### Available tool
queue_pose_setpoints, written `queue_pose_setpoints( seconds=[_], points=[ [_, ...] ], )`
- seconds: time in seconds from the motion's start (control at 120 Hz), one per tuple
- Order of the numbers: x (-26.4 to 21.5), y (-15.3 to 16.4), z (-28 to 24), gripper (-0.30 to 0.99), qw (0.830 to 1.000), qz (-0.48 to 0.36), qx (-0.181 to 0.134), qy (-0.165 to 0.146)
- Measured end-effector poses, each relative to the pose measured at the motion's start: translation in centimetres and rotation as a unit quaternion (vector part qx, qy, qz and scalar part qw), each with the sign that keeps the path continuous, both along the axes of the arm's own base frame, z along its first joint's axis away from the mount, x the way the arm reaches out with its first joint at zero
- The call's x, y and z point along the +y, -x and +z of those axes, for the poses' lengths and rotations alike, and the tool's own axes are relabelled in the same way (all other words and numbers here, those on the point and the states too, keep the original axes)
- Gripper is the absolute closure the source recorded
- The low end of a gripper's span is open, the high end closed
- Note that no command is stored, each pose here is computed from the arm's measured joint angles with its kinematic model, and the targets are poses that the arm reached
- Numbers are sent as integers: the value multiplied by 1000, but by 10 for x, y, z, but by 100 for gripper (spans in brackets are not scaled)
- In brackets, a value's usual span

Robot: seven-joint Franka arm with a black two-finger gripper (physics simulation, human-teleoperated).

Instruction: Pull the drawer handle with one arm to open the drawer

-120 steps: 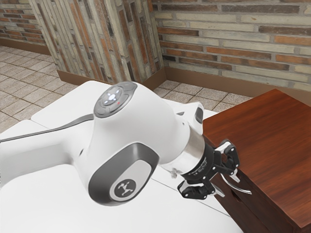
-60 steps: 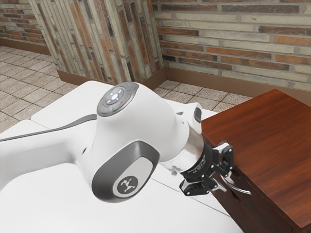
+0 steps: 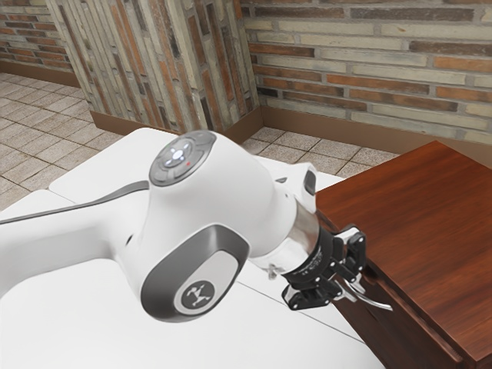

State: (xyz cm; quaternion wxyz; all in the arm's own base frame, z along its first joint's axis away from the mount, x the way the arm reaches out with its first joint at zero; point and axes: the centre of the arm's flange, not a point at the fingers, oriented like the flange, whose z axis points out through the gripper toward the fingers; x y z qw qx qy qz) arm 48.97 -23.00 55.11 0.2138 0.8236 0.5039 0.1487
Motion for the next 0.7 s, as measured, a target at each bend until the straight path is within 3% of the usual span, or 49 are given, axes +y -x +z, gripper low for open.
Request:
queue_pose_setpoints(
  seconds=[0.7],
  points=[
    [4,19,2,71,1000,2,-2,-16]
  ],
)
